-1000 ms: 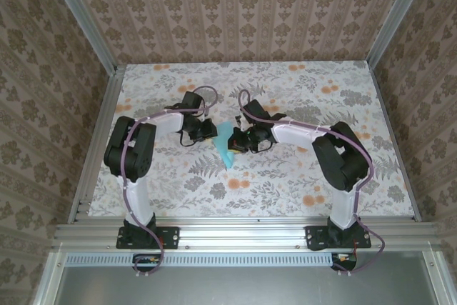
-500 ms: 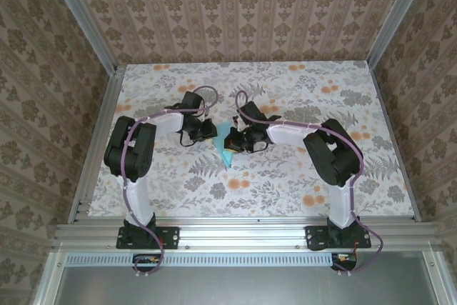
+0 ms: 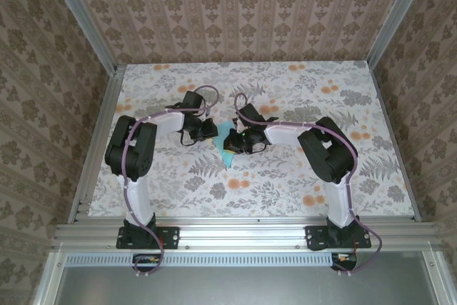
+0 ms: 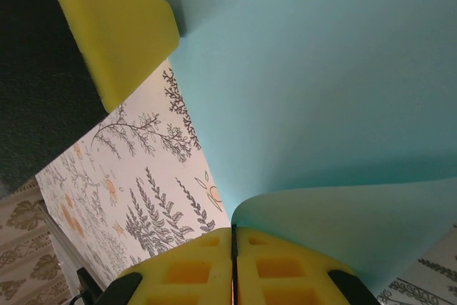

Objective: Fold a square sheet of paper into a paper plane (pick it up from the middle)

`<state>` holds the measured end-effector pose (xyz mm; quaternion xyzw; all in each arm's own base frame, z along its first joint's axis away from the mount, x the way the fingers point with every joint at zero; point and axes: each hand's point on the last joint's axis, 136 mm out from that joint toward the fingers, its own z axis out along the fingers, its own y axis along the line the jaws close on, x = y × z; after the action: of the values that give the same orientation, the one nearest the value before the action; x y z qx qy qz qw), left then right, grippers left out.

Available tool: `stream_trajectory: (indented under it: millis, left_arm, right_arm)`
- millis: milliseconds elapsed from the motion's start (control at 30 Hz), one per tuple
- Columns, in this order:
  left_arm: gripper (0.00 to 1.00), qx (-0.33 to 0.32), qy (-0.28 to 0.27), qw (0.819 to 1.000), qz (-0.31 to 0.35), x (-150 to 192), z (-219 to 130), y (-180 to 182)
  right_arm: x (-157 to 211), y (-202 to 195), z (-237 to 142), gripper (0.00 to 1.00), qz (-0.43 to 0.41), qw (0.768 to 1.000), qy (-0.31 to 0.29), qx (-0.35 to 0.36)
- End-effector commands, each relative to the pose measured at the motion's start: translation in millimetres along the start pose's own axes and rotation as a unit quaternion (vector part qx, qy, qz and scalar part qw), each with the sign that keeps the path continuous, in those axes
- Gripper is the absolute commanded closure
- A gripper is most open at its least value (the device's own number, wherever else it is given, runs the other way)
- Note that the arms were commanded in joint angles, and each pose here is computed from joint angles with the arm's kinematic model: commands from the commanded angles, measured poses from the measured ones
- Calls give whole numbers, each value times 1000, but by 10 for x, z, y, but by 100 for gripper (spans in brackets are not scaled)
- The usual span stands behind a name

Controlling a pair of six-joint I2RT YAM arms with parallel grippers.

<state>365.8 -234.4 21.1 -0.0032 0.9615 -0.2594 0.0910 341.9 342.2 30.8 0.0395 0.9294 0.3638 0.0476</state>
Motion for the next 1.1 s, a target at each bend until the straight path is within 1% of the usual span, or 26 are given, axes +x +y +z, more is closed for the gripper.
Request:
stream_trajectory:
  millis: [0, 1067]
  left_arm:
    - [83, -28, 42, 999, -2, 207, 171, 172]
    - [83, -27, 51, 998, 1, 243, 212, 167]
  right_arm:
    - [-30, 25, 76, 91, 5, 1000, -1, -2]
    - [-91, -78, 193, 90, 7, 1000, -7, 14]
